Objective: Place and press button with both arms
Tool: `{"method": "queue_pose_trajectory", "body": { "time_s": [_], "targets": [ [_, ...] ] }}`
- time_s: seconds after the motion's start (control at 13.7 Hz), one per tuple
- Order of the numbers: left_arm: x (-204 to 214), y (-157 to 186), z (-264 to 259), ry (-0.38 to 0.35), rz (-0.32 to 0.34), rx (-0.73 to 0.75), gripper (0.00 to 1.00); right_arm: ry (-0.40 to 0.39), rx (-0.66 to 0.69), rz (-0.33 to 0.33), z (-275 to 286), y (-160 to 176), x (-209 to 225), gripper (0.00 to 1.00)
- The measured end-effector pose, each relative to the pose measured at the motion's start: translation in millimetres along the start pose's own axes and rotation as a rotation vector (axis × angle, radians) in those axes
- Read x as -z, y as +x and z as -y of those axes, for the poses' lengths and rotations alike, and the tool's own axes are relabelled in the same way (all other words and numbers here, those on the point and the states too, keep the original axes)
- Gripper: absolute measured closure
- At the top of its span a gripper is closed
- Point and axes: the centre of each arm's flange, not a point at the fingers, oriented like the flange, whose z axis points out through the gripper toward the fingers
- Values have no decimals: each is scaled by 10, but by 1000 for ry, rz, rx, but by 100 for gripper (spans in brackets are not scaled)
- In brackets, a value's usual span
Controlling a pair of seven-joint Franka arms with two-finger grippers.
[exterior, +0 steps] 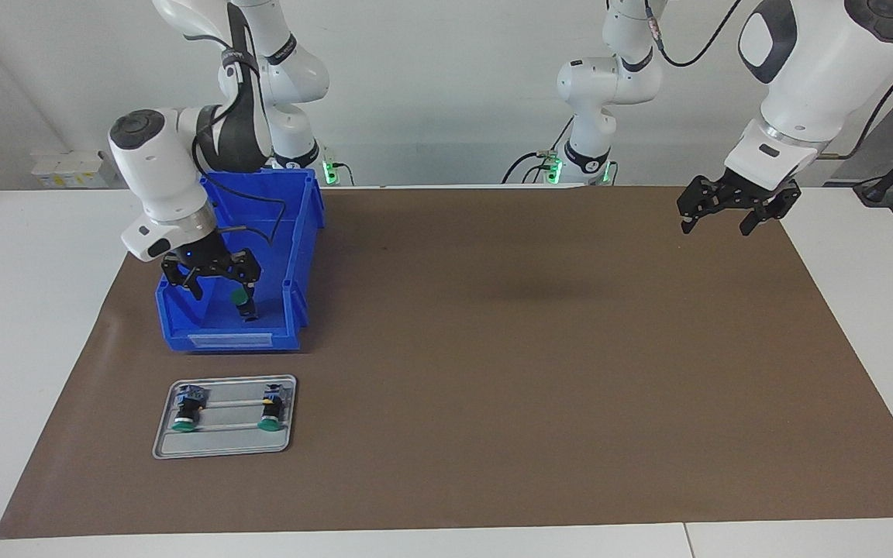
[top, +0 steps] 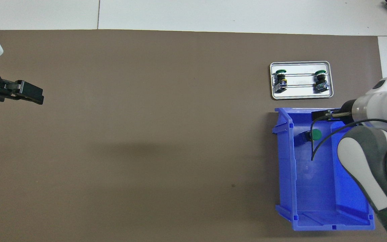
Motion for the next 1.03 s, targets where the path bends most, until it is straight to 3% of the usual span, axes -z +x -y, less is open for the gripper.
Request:
{"method": "queue_pose_trajectory", "body": {
  "time_s": [0.37, 0.73, 1.03],
  "targets": [
    [0, 0, 0, 0, 0, 0, 0, -9, -16, 40, -139, 167, 1082, 0],
    [0, 0, 0, 0, 0, 0, 0, -55, -38, 80, -130, 72, 2029, 0],
    [0, 0, 0, 0, 0, 0, 0, -74, -62, 91, 36, 168, 1915, 0]
  ]
}}
